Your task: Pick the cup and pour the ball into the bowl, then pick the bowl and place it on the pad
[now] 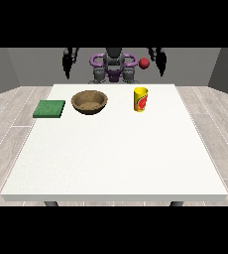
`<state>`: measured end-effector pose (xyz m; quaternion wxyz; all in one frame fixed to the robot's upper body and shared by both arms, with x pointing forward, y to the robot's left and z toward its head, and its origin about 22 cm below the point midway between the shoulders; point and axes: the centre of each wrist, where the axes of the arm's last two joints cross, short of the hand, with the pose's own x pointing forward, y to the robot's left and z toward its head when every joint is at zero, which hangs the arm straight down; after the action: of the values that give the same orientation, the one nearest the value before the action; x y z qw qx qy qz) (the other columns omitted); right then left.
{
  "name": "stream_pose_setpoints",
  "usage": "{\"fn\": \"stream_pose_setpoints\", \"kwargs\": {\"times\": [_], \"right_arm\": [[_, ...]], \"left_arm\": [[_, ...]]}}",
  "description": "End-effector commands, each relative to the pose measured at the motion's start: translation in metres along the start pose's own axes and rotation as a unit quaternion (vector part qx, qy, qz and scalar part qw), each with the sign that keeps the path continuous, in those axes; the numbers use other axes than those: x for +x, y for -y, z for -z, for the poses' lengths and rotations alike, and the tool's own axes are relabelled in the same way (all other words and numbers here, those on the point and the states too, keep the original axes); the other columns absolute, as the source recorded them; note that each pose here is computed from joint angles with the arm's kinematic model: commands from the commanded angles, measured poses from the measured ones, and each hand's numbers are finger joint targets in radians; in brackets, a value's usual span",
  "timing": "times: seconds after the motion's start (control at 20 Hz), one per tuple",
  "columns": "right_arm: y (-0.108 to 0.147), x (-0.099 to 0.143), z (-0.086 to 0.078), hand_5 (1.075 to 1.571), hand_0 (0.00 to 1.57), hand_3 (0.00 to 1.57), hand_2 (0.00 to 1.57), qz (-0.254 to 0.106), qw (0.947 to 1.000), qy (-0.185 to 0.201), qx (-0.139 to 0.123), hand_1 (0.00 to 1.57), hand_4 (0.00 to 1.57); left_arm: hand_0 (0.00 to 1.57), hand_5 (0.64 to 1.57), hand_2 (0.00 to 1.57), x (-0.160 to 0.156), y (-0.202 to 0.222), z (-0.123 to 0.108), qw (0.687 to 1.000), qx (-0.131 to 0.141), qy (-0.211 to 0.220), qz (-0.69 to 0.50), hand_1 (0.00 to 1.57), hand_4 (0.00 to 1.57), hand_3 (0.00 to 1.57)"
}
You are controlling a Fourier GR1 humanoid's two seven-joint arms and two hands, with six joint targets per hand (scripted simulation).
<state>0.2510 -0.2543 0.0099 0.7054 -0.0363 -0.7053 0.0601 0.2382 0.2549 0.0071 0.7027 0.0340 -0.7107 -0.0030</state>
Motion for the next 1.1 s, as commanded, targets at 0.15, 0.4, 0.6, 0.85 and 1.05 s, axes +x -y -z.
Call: {"fn": "stream_pose_setpoints", "kwargs": {"times": [0.15, 0.4, 0.6, 0.85, 1.05], "right_arm": [[0.01, 0.027, 0.003, 1.559, 0.0, 0.0, 0.0, -0.011, 0.9998, 0.014, -0.002, 0.0, 0.62], [0.038, 0.015, -0.014, 1.56, 0.0, 0.0, 0.0, 0.069, 0.9937, -0.074, -0.046, 0.0, 0.62], [0.047, 0.031, -0.021, 1.563, 0.0, 0.0, 0.0, 0.077, 0.9947, -0.042, -0.053, 0.0, 0.57], [0.025, 0.024, -0.032, 1.561, 0.0, 0.0, 0.0, 0.081, 0.9943, 0.0, -0.069, 0.0, 0.52], [0.045, 0.032, -0.018, 1.563, 0.0, 0.0, 0.0, 0.077, 0.9951, 0.052, -0.033, 0.0, 0.37]], "left_arm": [[0.0, 1.535, 0.0, 0.023, -0.014, 0.0, 1.0, 0.001, -0.001, 0.025, 0.0, 0.0, 0.0], [0.0, 1.532, 0.0, 0.036, 0.058, -0.023, 0.99, -0.053, -0.1, -0.082, 0.0, 0.0, 0.0], [0.0, 1.535, 0.0, 0.072, 0.066, -0.024, 0.993, -0.038, -0.065, -0.087, 0.0, 0.0, 0.0], [0.0, 1.529, 0.0, 0.097, 0.047, -0.032, 0.996, -0.037, -0.012, -0.079, 0.0, 0.0, 0.0], [0.0, 1.519, 0.0, 0.076, 0.065, -0.011, 0.997, -0.021, 0.051, -0.051, 0.0, 0.0, 0.0]]}}
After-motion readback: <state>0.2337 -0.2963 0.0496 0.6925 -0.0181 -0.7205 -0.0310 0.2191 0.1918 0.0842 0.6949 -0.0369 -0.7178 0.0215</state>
